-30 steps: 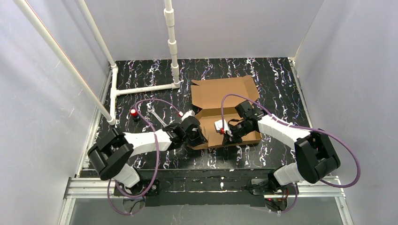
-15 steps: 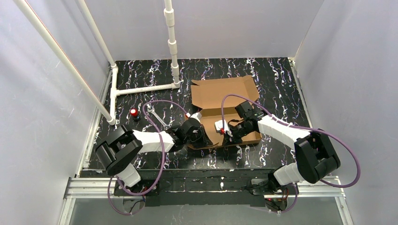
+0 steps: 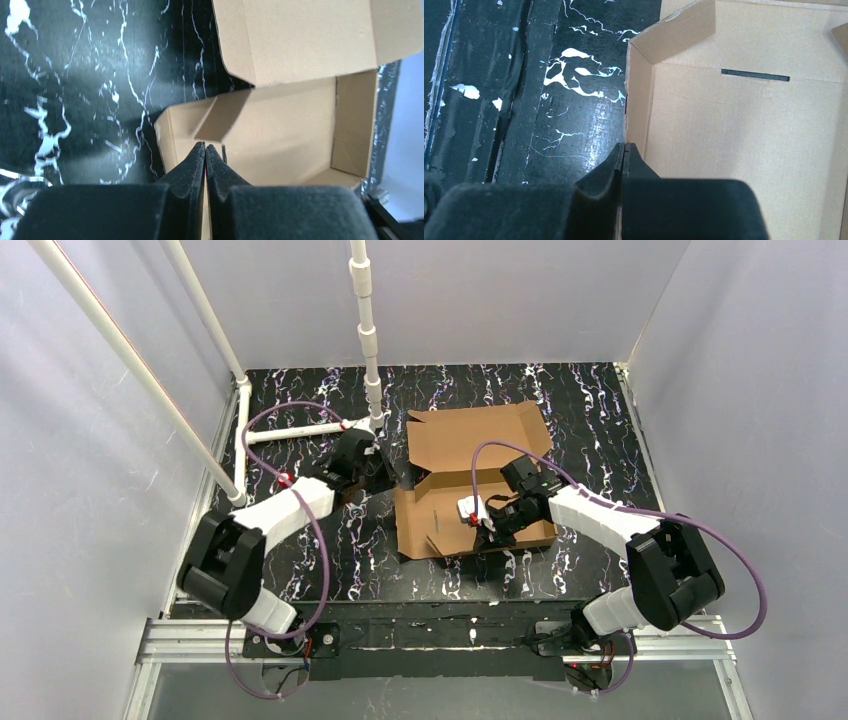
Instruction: Fold the paper box
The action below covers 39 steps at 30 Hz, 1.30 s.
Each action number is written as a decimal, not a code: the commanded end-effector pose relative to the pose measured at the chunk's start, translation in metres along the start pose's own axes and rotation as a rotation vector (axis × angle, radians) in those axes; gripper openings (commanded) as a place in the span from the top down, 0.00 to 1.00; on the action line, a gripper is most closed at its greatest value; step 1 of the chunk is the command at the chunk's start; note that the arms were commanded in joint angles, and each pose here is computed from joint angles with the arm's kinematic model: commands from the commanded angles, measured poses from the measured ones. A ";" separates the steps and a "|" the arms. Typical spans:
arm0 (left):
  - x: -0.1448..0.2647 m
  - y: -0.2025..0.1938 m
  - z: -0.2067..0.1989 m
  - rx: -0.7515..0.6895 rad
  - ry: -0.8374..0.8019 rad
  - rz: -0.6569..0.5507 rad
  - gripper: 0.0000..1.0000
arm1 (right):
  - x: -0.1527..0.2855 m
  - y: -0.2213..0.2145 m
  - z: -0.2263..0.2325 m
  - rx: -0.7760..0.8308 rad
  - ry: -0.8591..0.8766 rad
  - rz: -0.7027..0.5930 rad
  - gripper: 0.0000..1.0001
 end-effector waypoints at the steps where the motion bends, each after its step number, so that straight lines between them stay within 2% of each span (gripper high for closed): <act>1: -0.025 0.007 0.003 -0.072 0.044 0.053 0.99 | -0.008 -0.015 0.003 -0.031 0.016 0.063 0.99; 10: -0.058 0.002 -0.005 -0.036 -0.064 0.146 0.99 | -0.008 -0.015 0.003 -0.031 0.015 0.063 0.99; 18: -0.073 -0.020 -0.030 -0.055 -0.150 0.228 0.99 | -0.008 -0.015 0.002 -0.036 0.013 0.065 0.99; 27: -0.082 -0.024 -0.035 -0.008 -0.132 0.213 0.99 | -0.008 -0.015 0.001 -0.040 0.010 0.069 0.99; 30: -0.065 -0.015 -0.042 -0.025 -0.180 0.185 0.98 | -0.007 -0.016 0.001 -0.040 0.003 0.078 0.99; 33: -0.029 -0.008 -0.047 -0.059 -0.226 0.161 0.97 | -0.005 -0.016 0.002 -0.041 0.001 0.078 0.99; 39: 0.047 -0.025 -0.020 -0.118 -0.137 0.128 0.92 | -0.006 -0.017 0.002 -0.041 0.008 0.081 0.99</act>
Point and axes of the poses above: each gripper's point midway between its finger pads, its own x axis back along the fingers, its own z axis along the line the jaws close on, y = z × x, the point moved 10 cm from there along x, back along the fingers, and after that the axes turned 3 degrees about -x, right-handed, at the moved point
